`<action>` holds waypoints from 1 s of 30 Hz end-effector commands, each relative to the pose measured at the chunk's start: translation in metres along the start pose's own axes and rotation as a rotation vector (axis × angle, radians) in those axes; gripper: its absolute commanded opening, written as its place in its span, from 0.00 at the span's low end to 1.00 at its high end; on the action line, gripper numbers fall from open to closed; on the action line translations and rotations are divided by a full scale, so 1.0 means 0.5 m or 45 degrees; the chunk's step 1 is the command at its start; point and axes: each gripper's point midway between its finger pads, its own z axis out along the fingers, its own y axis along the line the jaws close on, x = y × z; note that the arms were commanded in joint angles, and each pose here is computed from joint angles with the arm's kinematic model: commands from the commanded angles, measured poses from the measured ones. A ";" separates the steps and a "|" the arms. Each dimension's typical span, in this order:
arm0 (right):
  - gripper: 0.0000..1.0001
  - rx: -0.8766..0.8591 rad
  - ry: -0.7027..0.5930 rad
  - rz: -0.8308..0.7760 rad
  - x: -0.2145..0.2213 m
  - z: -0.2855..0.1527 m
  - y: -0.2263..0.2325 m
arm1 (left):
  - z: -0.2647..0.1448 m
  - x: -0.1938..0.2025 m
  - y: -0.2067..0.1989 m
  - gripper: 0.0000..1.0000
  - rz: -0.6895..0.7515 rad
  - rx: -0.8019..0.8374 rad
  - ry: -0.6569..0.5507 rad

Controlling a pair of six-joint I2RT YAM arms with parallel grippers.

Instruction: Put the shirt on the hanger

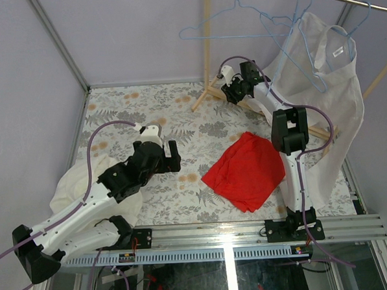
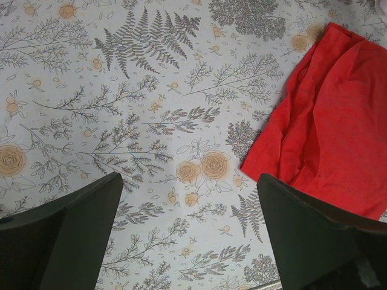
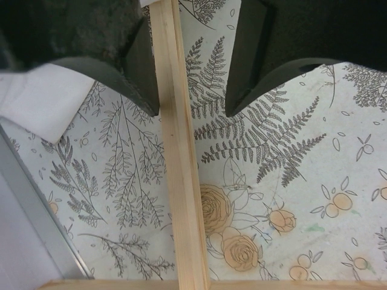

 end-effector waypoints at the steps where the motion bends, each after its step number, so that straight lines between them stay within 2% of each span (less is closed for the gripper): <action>1: 0.60 0.143 -0.024 -0.027 -0.019 -0.006 -0.049 | -0.001 -0.027 -0.012 0.93 -0.006 0.028 -0.038; 5: 0.61 0.161 0.011 -0.022 -0.005 0.002 -0.059 | 0.002 -0.026 -0.018 0.93 -0.005 0.036 -0.032; 10: 0.54 -0.012 0.054 -0.029 0.029 0.010 -0.004 | 0.010 -0.025 -0.026 0.93 -0.002 0.053 -0.025; 12: 0.46 -0.097 0.058 -0.031 0.038 0.010 0.023 | 0.017 -0.024 -0.030 0.93 0.012 0.055 -0.019; 14: 0.33 -0.164 0.040 -0.047 0.038 0.010 0.044 | 0.022 -0.025 -0.035 0.93 0.025 0.058 -0.009; 20: 0.10 -0.231 -0.037 -0.082 0.010 0.009 0.061 | 0.025 -0.023 -0.041 0.93 0.023 0.070 0.005; 30: 0.07 -0.479 -0.151 -0.459 -0.041 0.010 0.173 | 0.025 0.000 -0.030 0.93 0.004 0.064 0.027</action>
